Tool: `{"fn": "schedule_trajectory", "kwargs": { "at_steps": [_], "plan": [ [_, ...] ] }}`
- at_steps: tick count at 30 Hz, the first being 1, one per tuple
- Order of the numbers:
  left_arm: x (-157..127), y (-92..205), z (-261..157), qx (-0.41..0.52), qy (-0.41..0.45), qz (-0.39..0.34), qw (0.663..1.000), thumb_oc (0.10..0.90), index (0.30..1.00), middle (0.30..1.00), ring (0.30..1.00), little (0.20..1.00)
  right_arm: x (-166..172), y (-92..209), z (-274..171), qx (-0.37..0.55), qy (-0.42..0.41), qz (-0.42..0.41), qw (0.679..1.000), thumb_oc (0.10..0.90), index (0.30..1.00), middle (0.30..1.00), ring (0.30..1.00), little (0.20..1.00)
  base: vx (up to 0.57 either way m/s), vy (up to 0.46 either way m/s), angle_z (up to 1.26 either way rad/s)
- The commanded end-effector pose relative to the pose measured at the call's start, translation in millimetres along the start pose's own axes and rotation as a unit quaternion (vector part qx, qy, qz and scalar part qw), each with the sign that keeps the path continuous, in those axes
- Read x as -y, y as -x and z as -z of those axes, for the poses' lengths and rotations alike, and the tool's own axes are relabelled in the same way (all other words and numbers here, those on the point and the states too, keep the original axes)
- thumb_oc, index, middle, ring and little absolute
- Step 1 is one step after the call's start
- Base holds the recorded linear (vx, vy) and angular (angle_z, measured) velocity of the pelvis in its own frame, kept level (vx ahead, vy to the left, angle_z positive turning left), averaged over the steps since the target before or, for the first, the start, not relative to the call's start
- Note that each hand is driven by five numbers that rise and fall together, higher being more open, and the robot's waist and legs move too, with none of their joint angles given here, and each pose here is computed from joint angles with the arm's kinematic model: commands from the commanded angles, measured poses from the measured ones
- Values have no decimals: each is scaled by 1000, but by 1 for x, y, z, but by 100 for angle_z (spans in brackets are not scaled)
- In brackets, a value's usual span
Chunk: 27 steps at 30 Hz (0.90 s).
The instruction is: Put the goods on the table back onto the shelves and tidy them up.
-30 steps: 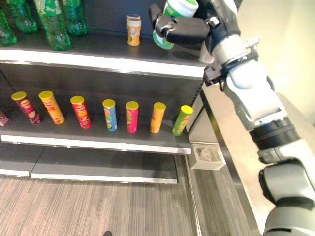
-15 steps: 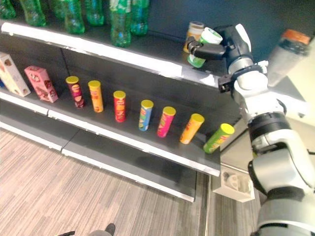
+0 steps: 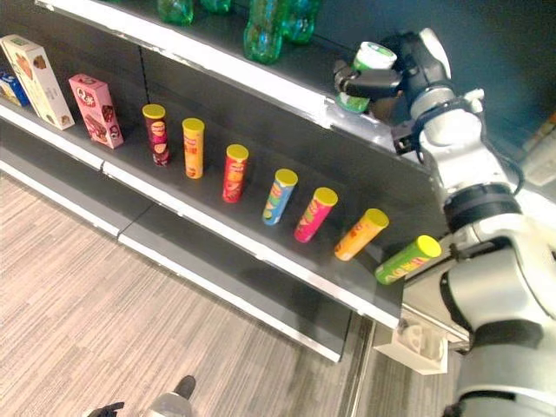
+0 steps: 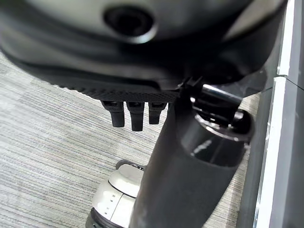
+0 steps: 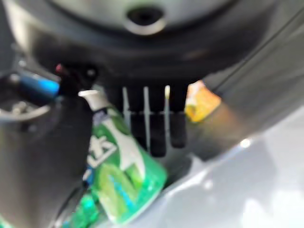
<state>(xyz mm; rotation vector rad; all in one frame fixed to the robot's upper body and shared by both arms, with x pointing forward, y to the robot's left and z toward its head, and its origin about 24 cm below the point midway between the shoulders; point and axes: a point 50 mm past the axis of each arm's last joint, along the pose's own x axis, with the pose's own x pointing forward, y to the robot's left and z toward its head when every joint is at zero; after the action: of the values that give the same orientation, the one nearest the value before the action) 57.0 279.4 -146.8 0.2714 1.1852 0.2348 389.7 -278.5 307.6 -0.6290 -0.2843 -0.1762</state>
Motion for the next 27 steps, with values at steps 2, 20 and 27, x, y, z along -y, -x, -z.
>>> {"fn": "schedule_trajectory", "kwargs": {
  "at_steps": [2,20,27],
  "plan": [
    [-18,-1,-15,34,-22,-16,999,800,900,900,900,900,57,-2,-54,69,40,95,992,400,300,300,300,300,0,0,0],
    [-24,0,-19,50,-18,-21,998,800,900,900,900,900,57,-4,-46,43,49,99,993,400,300,300,300,300,0,0,0],
    [-23,0,-19,50,-15,-19,998,800,900,900,900,900,54,-4,-43,40,38,93,994,800,900,900,900,900,0,0,0]
  ]
}}
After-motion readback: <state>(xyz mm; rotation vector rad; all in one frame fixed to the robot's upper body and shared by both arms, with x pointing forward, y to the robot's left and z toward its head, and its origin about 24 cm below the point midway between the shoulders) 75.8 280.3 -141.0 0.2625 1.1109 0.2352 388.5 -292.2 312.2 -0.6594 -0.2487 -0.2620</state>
